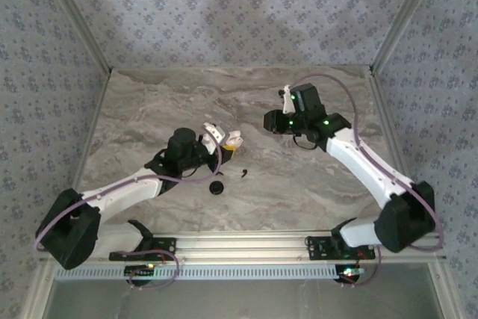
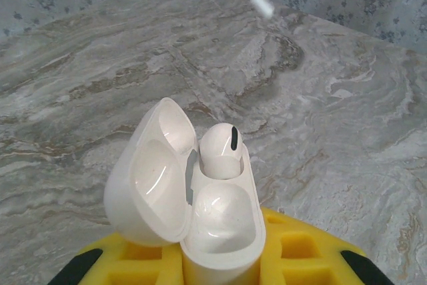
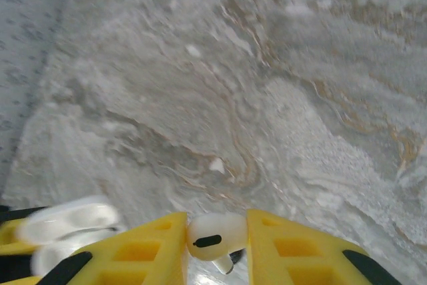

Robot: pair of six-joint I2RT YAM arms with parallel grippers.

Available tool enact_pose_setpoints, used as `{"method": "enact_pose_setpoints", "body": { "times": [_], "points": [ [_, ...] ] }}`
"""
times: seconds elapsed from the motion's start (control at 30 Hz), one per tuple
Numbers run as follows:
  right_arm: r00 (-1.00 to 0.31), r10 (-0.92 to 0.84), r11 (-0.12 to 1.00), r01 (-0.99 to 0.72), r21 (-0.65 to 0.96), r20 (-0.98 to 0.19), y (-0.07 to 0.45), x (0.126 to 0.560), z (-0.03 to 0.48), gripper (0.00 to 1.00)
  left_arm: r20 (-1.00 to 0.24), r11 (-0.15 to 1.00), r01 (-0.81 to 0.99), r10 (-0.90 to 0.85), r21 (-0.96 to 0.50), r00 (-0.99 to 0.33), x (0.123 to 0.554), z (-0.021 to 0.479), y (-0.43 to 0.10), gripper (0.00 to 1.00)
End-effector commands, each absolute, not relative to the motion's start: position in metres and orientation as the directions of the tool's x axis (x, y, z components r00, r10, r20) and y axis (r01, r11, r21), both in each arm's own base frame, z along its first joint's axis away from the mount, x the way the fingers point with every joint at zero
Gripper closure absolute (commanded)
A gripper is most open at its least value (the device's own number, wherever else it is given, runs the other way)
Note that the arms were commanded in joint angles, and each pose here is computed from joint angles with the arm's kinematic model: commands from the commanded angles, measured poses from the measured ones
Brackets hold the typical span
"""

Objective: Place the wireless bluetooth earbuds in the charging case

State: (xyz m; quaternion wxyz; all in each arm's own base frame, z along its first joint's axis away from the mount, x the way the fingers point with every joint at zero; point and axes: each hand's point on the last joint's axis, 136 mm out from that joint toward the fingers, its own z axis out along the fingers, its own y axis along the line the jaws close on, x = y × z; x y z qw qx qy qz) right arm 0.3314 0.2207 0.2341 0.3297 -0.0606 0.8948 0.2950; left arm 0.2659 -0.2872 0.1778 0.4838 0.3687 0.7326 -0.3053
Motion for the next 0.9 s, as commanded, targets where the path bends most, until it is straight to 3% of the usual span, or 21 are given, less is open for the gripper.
{"method": "enact_pose_setpoints", "body": {
  "times": [0.0, 0.23, 0.87],
  "points": [
    [-0.706, 0.133, 0.770, -0.368, 0.521, -0.695, 0.227, 0.324, 0.267, 0.73, -0.966, 0.491, 0.870, 0.198, -0.047, -0.164, 0.270, 0.211, -0.307, 0.85],
    [-0.606, 0.161, 0.720, -0.468, 0.513, -0.779, 0.231, 0.306, 0.303, 0.72, -0.976, 0.448, 0.894, 0.182, -0.024, -0.117, 0.273, 0.229, -0.326, 0.86],
    [-0.548, 0.139, 0.661, -0.569, 0.489, -0.825, 0.257, 0.284, 0.314, 0.73, -0.990, 0.406, 0.914, 0.130, 0.006, -0.051, 0.270, 0.261, -0.348, 0.85]
  ]
}}
